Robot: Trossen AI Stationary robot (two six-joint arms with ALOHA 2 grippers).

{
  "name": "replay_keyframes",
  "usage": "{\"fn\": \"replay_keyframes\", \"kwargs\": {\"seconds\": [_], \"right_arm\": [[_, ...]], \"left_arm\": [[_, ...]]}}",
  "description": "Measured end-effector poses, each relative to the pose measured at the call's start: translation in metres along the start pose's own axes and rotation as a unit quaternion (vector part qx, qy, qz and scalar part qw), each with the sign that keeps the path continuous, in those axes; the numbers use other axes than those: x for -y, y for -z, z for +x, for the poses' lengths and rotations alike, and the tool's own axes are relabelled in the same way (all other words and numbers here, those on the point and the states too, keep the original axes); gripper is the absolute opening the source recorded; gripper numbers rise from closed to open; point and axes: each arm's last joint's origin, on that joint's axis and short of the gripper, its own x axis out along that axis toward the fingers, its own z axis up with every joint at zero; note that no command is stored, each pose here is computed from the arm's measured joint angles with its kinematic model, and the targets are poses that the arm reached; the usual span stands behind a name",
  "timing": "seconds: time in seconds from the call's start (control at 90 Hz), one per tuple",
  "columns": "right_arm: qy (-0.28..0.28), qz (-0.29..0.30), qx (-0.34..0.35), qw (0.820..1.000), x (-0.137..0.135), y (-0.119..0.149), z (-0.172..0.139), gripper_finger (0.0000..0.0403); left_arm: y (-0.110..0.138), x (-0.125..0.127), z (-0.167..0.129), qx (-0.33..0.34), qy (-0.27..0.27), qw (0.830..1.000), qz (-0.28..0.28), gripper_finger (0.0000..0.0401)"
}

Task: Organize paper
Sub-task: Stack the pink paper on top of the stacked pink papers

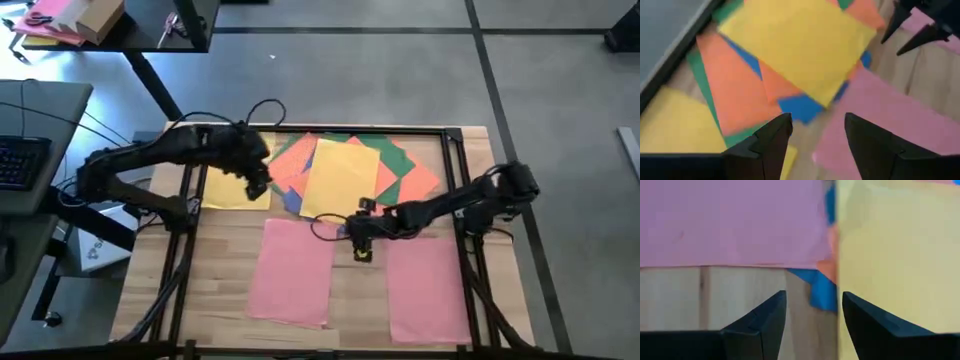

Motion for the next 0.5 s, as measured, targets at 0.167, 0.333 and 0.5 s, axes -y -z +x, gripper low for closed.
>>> {"fn": "replay_keyframes", "kwargs": {"seconds": [0.167,0.333,0.5], "right_arm": [[-0.023,-0.057,-0.010,0.998,-0.017,-0.019,0.018,0.0178],[-0.048,-0.139,-0.007,0.989,-0.040,-0.034,0.028,0.0178],[-0.093,-0.196,-0.022,0.976,-0.055,-0.028,0.042,0.0178]], "left_arm": [[0.024,0.009,0.006,-0.025,0.011,0.999,-0.020,0.0179],[0.050,0.021,0.025,-0.077,0.013,0.994,-0.074,0.0179],[0.077,0.047,0.041,-0.108,0.019,0.989,-0.097,0.0179]]}}
